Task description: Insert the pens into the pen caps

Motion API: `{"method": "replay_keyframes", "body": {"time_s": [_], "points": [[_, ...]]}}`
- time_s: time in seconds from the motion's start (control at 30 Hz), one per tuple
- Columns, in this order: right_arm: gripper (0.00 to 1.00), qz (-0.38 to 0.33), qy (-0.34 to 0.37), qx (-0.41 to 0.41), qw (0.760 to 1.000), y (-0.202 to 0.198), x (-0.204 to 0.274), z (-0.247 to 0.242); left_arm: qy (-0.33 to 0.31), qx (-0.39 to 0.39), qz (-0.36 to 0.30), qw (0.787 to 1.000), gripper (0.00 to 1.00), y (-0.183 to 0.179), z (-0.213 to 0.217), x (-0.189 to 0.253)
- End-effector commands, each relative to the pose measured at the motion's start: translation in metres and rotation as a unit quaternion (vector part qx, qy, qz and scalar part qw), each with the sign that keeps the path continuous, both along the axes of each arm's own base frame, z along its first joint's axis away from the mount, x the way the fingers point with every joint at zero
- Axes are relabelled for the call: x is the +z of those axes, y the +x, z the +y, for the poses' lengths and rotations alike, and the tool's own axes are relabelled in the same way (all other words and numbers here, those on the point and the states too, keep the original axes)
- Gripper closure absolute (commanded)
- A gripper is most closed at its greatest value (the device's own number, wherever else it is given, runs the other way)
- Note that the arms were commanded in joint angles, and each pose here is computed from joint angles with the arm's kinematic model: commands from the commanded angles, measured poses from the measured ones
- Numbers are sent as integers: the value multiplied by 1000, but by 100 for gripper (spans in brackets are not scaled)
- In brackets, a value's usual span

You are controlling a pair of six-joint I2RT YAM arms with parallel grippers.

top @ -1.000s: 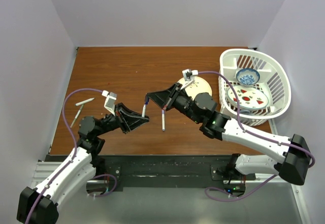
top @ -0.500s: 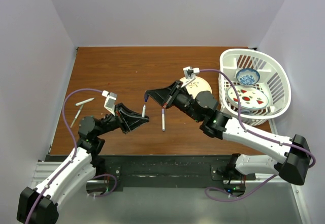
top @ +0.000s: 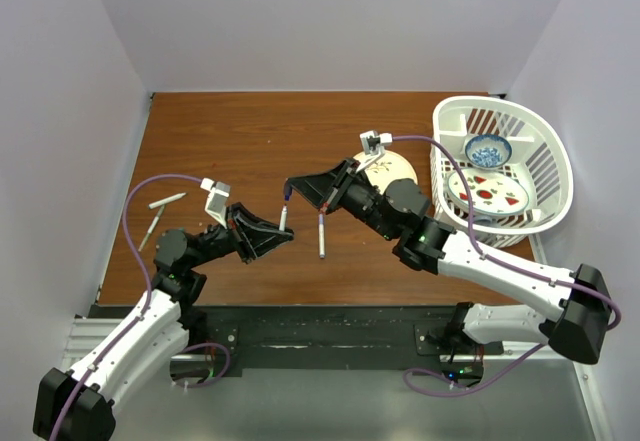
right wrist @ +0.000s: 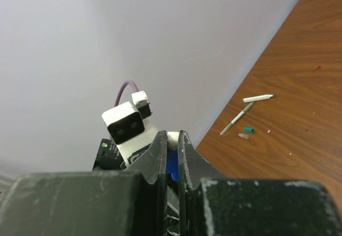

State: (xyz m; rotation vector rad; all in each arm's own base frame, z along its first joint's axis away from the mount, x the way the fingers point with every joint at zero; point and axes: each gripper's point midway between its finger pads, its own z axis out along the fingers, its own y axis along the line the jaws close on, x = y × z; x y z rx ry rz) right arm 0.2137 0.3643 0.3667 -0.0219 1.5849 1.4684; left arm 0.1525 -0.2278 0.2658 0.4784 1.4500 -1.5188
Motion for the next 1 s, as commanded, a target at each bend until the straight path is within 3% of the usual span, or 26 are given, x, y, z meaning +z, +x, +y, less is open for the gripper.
{"method": "replay_keyframes", "body": {"time_s": [0.0,0.97], "points": [[100,-21,21,13,999,-6,15,1,-4,4,-21,1000,100,-1,1,3],[100,-11,5,57,998,-27,-12,17,-8,6,-16,1000,100,2,0,4]]}}
